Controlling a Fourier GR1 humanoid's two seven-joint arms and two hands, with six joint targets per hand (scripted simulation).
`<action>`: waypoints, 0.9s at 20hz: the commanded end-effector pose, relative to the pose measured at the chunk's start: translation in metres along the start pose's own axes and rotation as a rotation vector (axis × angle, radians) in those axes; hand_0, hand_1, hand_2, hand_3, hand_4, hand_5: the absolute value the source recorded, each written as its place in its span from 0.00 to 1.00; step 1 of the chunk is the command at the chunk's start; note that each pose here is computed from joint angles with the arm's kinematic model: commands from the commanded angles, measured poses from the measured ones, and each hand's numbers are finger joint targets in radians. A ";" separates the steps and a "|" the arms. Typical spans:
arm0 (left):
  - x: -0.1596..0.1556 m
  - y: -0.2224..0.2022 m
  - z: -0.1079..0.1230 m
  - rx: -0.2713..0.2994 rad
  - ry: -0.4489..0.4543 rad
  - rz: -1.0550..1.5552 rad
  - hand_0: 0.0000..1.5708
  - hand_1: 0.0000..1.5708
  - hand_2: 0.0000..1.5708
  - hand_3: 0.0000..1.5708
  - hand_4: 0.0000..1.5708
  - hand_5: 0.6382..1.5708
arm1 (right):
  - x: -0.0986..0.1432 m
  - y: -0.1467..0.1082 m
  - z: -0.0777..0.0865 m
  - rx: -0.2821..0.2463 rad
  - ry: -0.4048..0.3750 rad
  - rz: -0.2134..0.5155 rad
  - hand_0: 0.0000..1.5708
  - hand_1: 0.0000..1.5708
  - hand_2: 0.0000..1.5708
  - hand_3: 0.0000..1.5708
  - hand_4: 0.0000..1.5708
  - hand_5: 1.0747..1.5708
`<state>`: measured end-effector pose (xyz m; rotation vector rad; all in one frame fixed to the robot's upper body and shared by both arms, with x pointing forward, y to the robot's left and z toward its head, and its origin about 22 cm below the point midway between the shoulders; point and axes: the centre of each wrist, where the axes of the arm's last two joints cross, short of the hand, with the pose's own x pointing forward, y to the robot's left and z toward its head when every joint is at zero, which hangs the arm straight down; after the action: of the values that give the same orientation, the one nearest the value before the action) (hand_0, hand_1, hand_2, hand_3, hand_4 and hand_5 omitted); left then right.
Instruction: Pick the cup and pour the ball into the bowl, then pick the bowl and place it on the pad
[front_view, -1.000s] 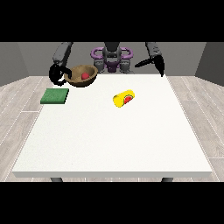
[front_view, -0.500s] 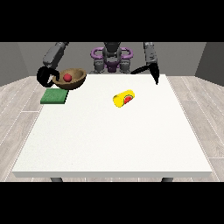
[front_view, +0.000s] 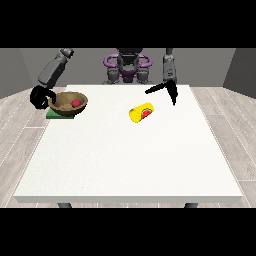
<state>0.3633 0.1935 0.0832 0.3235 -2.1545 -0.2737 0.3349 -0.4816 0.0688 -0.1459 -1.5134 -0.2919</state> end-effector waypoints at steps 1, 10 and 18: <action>0.016 0.011 -0.007 0.018 -0.041 -0.016 0.00 0.00 0.00 0.00 0.00 0.99 | 0.028 -0.036 0.007 -0.014 -0.051 0.040 1.00 1.00 1.00 0.00 0.66 0.99; 0.061 0.016 -0.005 0.063 -0.113 -0.028 0.00 0.00 0.00 0.00 0.00 0.99 | 0.011 -0.031 0.007 -0.031 -0.130 0.082 1.00 1.00 1.00 0.28 0.66 1.00; 0.067 0.018 0.018 0.032 -0.077 0.004 0.00 0.00 0.00 0.00 0.00 1.00 | 0.044 -0.060 0.012 -0.030 -0.046 -0.031 1.00 1.00 1.00 0.17 0.47 1.00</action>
<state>0.3225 0.1883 0.1297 0.3345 -2.2339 -0.2661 0.3172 -0.5280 0.1028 -0.1739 -1.5780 -0.3281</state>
